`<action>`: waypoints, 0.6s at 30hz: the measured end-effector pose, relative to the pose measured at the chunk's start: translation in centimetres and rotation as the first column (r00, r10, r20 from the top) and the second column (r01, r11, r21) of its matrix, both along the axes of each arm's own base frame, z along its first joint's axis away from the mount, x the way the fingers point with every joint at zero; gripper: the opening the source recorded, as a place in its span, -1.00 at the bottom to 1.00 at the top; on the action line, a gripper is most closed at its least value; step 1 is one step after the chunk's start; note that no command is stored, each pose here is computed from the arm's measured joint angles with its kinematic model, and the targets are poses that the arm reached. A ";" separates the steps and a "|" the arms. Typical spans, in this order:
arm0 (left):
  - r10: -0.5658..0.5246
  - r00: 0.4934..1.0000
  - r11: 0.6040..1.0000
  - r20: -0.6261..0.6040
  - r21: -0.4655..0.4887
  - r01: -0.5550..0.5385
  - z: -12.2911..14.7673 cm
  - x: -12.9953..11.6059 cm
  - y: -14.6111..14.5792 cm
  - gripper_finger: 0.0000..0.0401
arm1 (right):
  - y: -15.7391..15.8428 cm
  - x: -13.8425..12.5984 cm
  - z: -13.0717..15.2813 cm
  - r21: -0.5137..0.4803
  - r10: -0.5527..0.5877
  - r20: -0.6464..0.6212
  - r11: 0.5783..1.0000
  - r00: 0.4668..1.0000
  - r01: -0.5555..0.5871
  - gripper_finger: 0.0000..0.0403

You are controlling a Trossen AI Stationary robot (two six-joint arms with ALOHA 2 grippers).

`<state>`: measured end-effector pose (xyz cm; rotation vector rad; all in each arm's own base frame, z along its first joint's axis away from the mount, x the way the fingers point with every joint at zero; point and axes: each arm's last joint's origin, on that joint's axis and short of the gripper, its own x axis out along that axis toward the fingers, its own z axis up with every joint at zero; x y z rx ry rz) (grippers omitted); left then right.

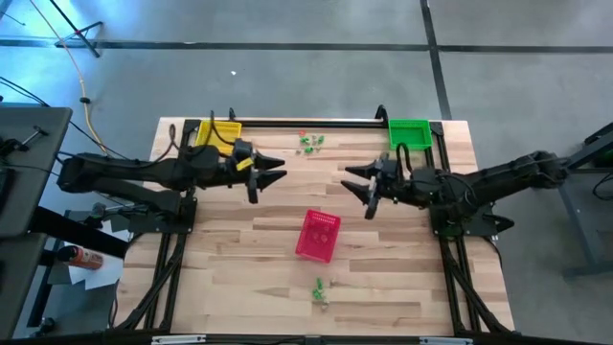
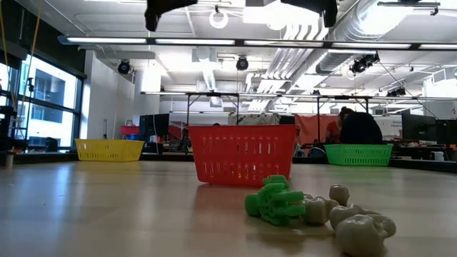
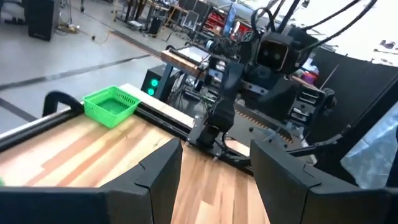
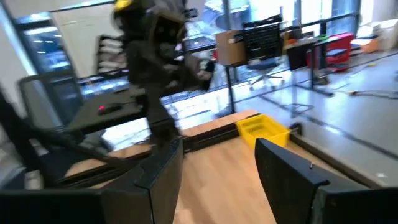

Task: Sort Halloween decoration
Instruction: Put the orange pumpkin toy into the red bin

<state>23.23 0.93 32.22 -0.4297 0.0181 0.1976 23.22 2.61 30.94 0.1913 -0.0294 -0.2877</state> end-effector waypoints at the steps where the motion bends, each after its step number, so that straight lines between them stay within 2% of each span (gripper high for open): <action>1: 0.001 1.000 1.000 -0.015 -0.001 -0.001 -0.3 0.5 0.0 -0.10 | -0.3 0.0 0.0 -0.008 -0.013 -0.002 1.000 1.000 0.013 -0.02; 5: 0.075 0.985 0.997 -0.154 -0.002 -0.076 -1.8 3.0 0.6 -0.10 | -1.6 0.1 0.0 -0.009 -0.070 -0.002 0.998 0.998 0.070 -0.02; 8: 0.184 0.937 0.979 -0.298 -0.029 -0.201 -2.5 4.7 2.8 -0.10 | -2.5 0.1 0.0 -0.009 -0.104 -0.002 0.995 0.995 0.104 -0.02; 11: 0.252 0.863 0.950 -0.437 -0.061 -0.308 -2.4 5.6 6.0 -0.10 | -3.2 0.1 0.0 -0.009 -0.135 -0.002 0.991 0.991 0.135 -0.02; 13: 0.279 0.808 0.934 -0.518 -0.047 -0.353 -2.4 6.0 8.5 -0.10 | -3.7 0.1 0.0 0.006 -0.160 0.002 0.987 0.987 0.160 -0.02; 15: 0.305 0.757 0.923 -0.578 -0.017 -0.385 -2.4 6.2 11.1 -0.10 | -4.3 0.1 0.0 0.056 -0.199 0.017 0.979 0.980 0.198 -0.02; 18: 0.332 0.712 0.910 -0.619 0.013 -0.413 -2.6 6.6 15.3 -0.10 | -5.1 0.0 0.1 0.138 -0.254 0.047 0.959 0.966 0.246 -0.02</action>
